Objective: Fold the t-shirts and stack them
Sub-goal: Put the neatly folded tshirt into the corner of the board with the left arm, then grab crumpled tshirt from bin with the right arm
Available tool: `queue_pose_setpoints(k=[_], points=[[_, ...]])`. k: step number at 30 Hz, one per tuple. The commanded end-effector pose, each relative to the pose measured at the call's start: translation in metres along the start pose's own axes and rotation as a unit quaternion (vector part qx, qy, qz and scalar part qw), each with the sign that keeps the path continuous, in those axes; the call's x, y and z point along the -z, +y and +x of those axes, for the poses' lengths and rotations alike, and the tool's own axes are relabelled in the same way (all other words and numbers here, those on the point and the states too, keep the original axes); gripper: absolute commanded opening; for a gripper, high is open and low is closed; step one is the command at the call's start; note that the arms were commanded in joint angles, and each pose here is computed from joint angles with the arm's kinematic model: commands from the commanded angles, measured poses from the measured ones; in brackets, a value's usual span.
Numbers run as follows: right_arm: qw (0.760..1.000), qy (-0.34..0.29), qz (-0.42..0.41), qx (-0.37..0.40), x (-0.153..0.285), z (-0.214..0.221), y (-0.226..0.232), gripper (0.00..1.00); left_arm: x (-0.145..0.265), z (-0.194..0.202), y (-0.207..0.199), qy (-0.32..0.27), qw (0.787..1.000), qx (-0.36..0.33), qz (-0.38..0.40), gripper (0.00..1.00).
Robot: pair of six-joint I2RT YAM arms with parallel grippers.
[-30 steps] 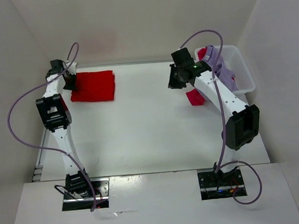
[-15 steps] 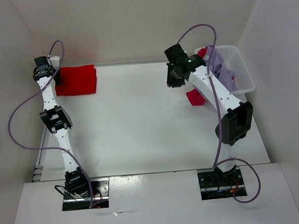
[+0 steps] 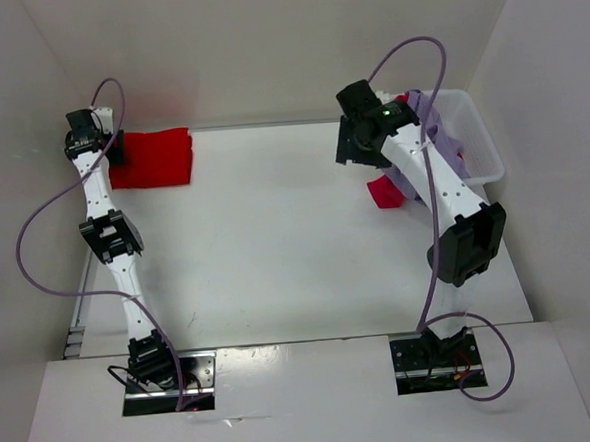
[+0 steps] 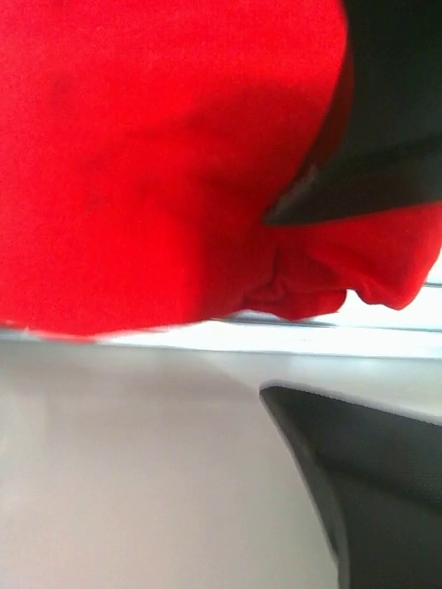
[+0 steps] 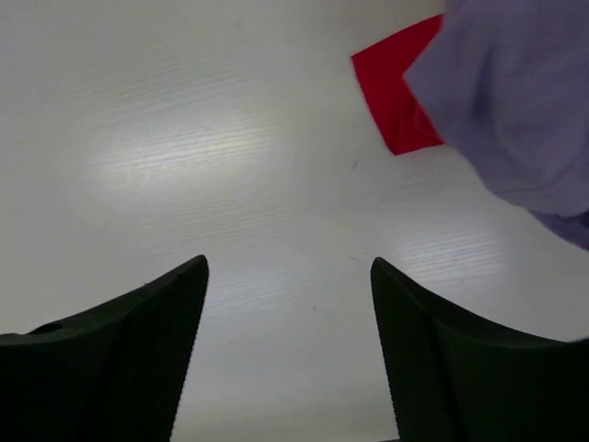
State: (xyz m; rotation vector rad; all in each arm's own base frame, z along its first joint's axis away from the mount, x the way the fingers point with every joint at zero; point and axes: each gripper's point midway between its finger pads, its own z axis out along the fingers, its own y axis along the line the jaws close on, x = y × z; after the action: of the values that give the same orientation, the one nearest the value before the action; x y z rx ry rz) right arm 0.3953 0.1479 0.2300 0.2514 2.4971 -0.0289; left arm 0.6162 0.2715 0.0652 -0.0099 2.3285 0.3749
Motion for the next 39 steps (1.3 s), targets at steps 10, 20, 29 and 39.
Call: queue_pose_setpoints(k=[10,20,29,39], points=[[0.972,-0.114,0.183,-0.093,0.011,-0.082,-0.186,1.0,0.17,-0.151,0.036,-0.163,0.984,0.009,-0.071,1.0],[0.964,-0.075,0.222,-0.126,-0.084,-0.11,-0.229,1.0,0.304,-0.183,-0.045,-0.222,0.961,-0.011,0.161,1.0],[0.954,-0.155,0.201,-0.16,-0.015,-0.128,-0.242,0.0,0.398,-0.178,-0.124,-0.236,0.931,-0.049,0.275,1.0],[0.895,-0.413,0.074,-0.152,0.216,-0.192,-0.18,0.0,0.453,-0.143,-0.171,-0.243,0.911,-0.1,0.318,1.0]])
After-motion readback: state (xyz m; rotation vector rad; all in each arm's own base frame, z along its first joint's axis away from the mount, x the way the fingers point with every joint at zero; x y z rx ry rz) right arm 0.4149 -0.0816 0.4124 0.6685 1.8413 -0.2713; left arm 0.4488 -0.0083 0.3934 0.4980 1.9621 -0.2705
